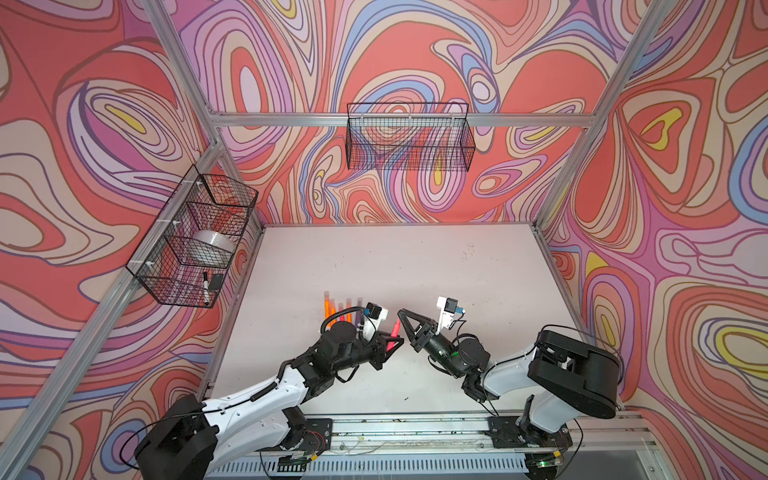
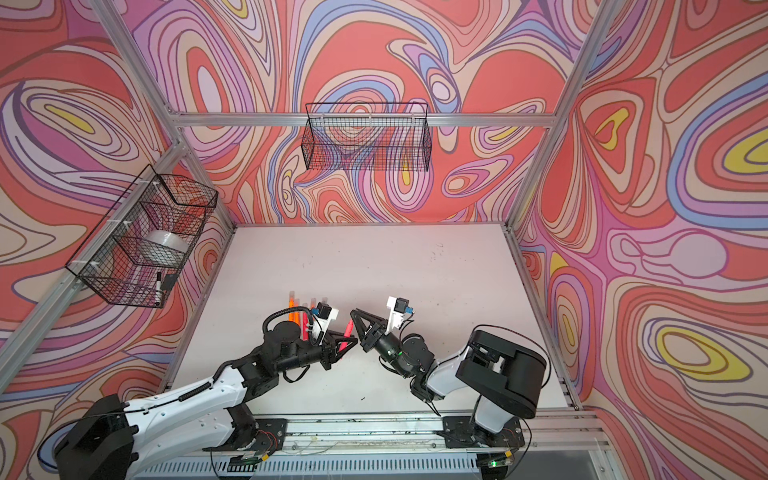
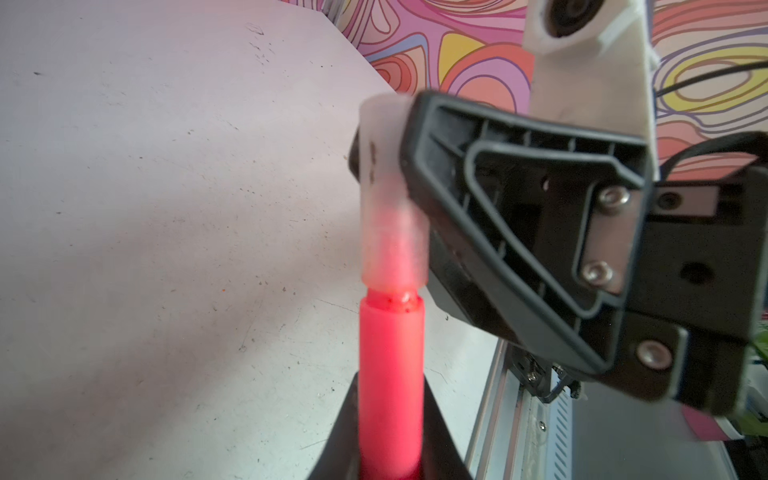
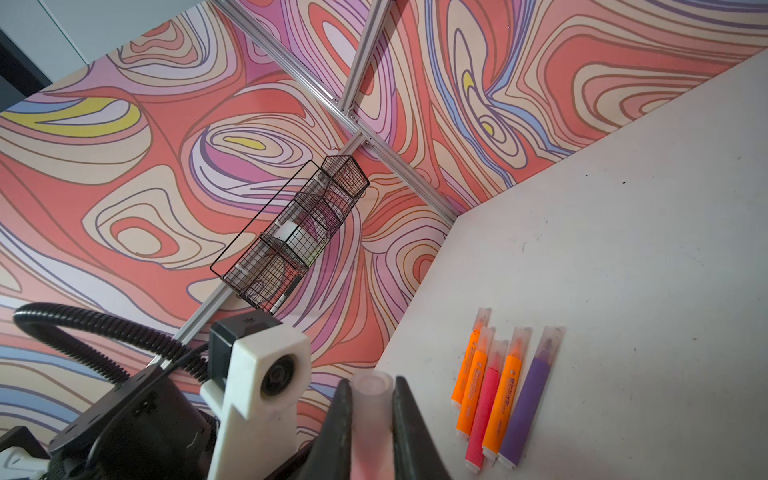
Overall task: Insert the pens into the pen caps
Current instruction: 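Lower the pink cap onto the highlighter tip with the right gripper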
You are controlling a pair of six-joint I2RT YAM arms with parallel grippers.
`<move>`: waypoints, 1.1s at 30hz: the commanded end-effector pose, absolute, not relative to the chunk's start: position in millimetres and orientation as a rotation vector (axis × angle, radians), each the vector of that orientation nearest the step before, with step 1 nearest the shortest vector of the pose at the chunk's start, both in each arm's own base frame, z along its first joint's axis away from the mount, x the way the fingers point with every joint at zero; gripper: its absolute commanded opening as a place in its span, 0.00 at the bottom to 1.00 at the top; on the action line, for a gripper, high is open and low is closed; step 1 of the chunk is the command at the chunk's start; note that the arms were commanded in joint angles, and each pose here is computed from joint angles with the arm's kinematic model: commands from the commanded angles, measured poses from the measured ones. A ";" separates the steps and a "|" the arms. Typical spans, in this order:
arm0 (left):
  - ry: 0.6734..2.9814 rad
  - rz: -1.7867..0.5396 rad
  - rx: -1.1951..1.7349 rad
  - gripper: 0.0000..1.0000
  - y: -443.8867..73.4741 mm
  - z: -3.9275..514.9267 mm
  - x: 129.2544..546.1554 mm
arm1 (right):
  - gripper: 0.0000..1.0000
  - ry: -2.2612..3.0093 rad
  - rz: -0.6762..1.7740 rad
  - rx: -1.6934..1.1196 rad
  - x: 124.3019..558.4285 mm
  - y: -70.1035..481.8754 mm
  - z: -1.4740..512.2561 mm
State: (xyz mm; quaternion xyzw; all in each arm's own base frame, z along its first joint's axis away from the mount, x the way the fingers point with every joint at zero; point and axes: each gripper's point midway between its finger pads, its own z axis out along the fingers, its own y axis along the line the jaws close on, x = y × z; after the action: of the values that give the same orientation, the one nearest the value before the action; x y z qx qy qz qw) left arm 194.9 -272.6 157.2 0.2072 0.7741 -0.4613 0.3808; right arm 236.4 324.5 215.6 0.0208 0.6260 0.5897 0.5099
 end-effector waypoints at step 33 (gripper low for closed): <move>1.866 -1.123 0.596 0.00 -283.3 183.1 205.2 | 0.52 1.627 1.126 -0.073 222.6 297.9 253.0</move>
State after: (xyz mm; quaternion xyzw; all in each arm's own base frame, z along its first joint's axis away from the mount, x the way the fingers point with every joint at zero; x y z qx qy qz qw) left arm 203.8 -277.9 175.4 0.2167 0.7520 -0.4722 0.4057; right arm 216.1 294.2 267.3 -0.0128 0.6348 0.5331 0.5592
